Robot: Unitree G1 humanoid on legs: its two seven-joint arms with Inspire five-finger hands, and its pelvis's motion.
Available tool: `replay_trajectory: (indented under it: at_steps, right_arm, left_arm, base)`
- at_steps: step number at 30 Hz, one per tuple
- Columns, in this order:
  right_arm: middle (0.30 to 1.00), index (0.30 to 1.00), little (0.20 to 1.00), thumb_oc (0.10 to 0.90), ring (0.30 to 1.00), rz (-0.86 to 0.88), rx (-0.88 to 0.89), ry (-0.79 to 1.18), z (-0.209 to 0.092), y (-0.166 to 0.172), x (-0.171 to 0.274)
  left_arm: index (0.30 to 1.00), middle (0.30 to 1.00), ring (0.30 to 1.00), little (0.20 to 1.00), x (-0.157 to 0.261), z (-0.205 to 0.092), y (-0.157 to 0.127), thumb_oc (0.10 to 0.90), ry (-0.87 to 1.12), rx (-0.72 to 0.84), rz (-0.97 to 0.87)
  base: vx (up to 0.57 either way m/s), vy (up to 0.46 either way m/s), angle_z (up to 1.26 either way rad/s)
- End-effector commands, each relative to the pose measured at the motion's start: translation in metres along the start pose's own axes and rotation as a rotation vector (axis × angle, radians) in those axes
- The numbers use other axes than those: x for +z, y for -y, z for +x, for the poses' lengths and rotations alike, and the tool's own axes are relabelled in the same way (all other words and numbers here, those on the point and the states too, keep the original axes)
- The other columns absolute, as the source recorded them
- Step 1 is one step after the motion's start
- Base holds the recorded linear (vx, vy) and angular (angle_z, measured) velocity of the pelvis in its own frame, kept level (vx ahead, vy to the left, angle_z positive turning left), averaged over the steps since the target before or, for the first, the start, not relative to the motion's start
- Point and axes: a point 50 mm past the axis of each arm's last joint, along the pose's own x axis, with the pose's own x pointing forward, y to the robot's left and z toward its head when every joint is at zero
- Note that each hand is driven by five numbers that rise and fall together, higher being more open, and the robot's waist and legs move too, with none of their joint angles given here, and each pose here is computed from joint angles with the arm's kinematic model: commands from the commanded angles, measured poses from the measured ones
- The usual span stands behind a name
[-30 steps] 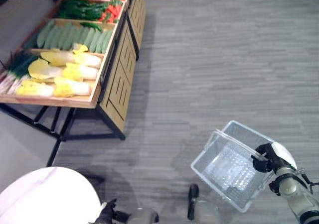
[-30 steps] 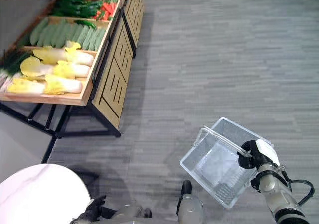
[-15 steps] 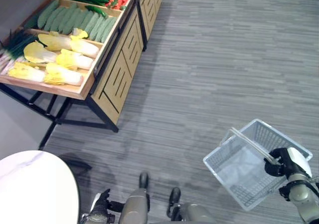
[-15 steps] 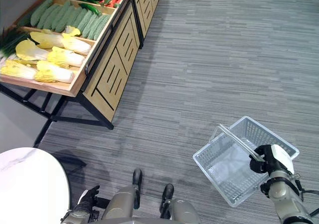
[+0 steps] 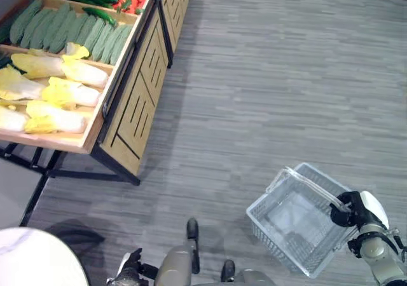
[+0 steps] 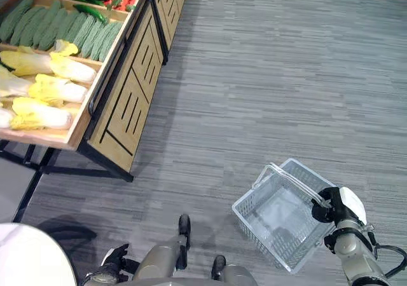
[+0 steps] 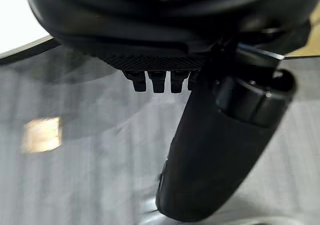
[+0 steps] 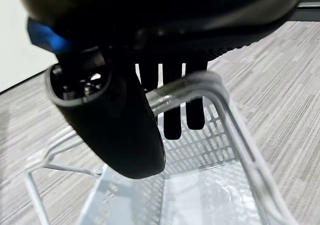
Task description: Get the vegetables into the basket
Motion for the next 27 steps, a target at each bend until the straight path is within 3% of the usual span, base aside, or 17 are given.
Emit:
replay_trajectory:
  at_steps: [1,13,27]
  right_arm:
    - [0.3,0.3,0.3,0.4,0.3,0.038,-0.262,0.203,0.022,0.059,0.051]
    - [0.3,0.3,0.3,0.4,0.3,0.076,-0.27,0.29,0.028,0.055,0.081]
    - [0.3,0.3,0.3,0.4,0.3,0.023,-0.27,0.216,0.019,0.071,0.048]
  left_arm:
    - [1.0,1.0,1.0,1.0,0.017,0.004,-0.023,0.9,0.06,0.076,-0.01]
    - [1.0,1.0,1.0,1.0,0.027,0.007,-0.029,0.9,0.061,0.112,-0.046]
    - [1.0,1.0,1.0,1.0,0.014,0.004,-0.012,0.9,0.023,0.052,-0.032]
  base:
    - [0.17,0.22,0.05]
    - [0.25,0.037,0.15]
    - [0.41,-0.183,0.3]
